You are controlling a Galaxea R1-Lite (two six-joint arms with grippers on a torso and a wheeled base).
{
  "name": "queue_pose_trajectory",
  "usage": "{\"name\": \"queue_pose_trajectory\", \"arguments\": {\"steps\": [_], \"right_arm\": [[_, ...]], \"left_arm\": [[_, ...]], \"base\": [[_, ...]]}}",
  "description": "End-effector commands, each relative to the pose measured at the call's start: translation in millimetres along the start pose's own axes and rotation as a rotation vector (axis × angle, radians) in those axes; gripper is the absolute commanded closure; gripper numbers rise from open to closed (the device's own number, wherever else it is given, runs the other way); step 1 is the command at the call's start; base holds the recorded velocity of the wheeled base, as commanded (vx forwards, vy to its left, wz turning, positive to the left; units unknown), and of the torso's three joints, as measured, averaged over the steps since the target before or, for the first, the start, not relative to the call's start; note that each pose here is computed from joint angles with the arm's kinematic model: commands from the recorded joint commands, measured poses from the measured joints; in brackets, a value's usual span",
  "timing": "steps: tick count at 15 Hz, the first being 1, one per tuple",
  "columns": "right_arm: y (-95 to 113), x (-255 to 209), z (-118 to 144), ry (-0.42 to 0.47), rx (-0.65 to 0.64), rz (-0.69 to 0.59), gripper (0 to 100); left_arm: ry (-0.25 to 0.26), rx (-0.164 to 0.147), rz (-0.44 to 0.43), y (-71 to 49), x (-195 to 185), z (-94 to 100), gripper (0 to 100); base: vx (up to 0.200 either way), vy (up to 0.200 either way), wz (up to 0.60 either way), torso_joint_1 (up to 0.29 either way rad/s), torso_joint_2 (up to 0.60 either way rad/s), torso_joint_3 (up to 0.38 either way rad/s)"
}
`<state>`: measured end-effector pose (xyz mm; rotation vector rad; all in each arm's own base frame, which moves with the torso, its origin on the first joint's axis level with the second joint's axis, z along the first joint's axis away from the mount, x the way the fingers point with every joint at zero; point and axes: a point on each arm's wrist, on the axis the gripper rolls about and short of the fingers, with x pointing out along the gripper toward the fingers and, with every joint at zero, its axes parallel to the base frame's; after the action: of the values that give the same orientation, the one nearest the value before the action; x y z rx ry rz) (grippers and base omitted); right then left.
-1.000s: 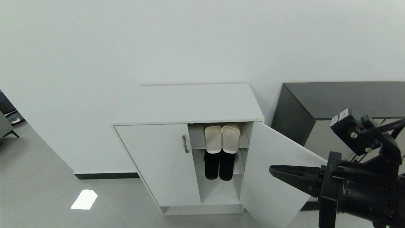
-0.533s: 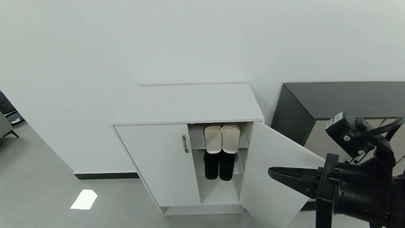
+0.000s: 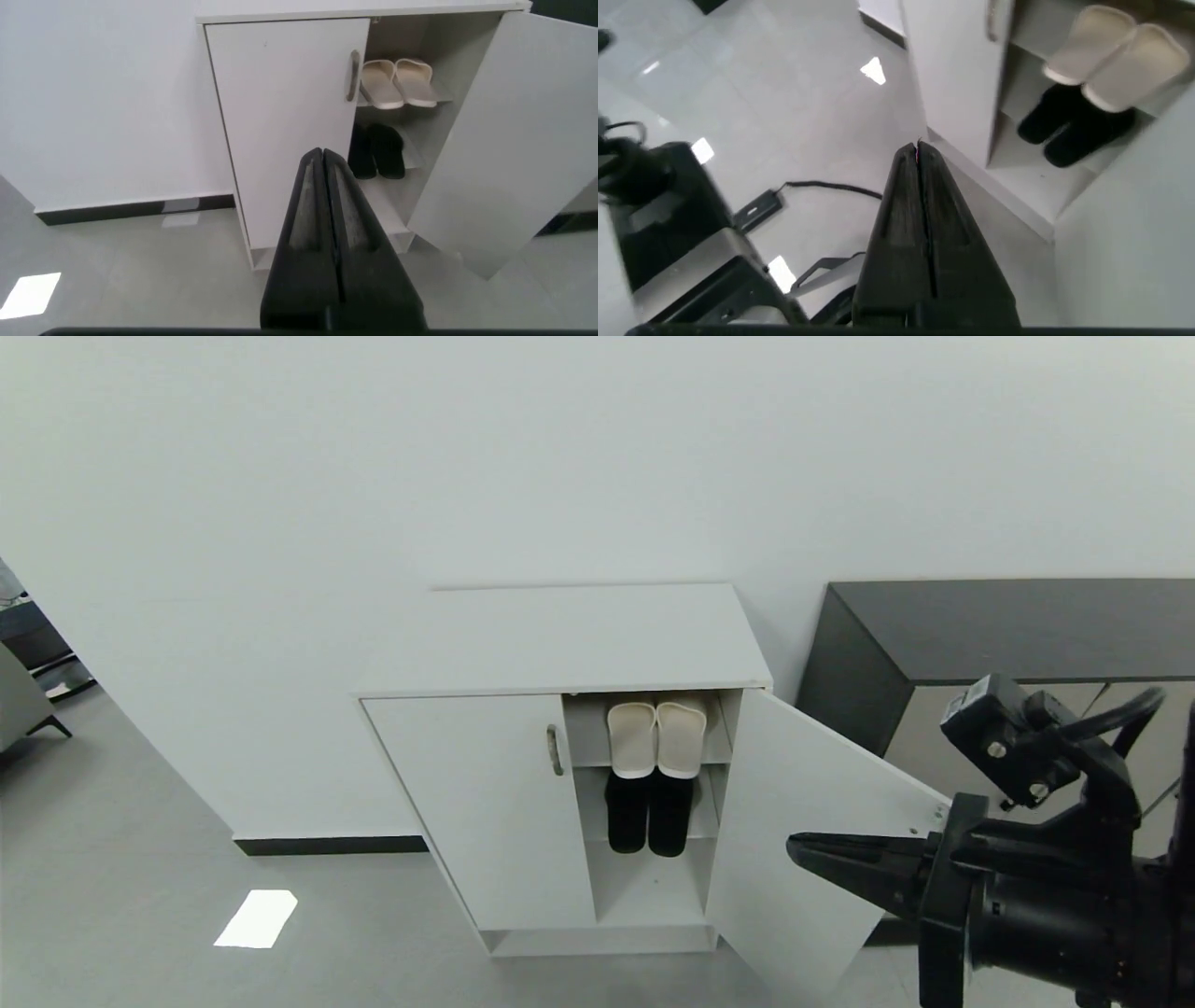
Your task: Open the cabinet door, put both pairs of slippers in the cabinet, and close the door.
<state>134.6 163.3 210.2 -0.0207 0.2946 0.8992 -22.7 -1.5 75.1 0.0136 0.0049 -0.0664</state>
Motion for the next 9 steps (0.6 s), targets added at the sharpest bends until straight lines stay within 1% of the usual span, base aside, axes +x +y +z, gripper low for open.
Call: {"name": "queue_pose_trajectory", "arguments": {"steps": [1, 4, 5, 6, 7, 8, 9], "right_arm": [[-6.1, 0.7, 1.5, -0.012, 0.004, -0.031, 100], [-30.8, 1.7, 11.1, -0.042, -0.002, -0.163, 100], [-41.8, 3.6, 13.6, -0.043, -0.005, -0.264, 100], [-55.8, 7.2, 13.3, -0.031, -0.007, -0.369, 100], [-67.9, 8.2, 12.4, -0.021, -0.006, -0.426, 100], [-87.8, 9.5, 8.4, 0.007, -0.002, -0.500, 100], [-102.2, 10.2, 5.7, 0.026, 0.007, -0.548, 100]], "left_arm": [[0.001, 0.000, 0.000, 0.0, 0.1, 0.1, 100], [0.001, 0.000, 0.000, 0.0, 0.1, 0.1, 100], [0.002, 0.000, 0.000, 0.0, 0.1, -0.1, 100], [0.001, 0.000, 0.000, 0.0, 0.1, 0.1, 100], [0.001, 0.000, 0.000, 0.0, 0.1, 0.1, 100], [0.001, 0.000, 0.000, 0.0, 0.1, 0.1, 100], [0.002, 0.000, 0.000, 0.0, 0.1, -0.1, 100]], "base": [[0.000, 0.000, 0.00, 0.193, -0.35, -0.183], [0.000, 0.000, 0.00, 0.024, -0.05, -0.029], [0.000, 0.000, 0.00, 0.000, 0.00, 0.000], [0.000, 0.000, 0.00, 0.000, 0.00, 0.000], [0.000, 0.000, 0.00, 0.000, 0.00, 0.000], [0.000, 0.000, 0.00, 0.000, 0.00, 0.000], [0.000, 0.000, 0.00, 0.000, 0.00, 0.000]]}}
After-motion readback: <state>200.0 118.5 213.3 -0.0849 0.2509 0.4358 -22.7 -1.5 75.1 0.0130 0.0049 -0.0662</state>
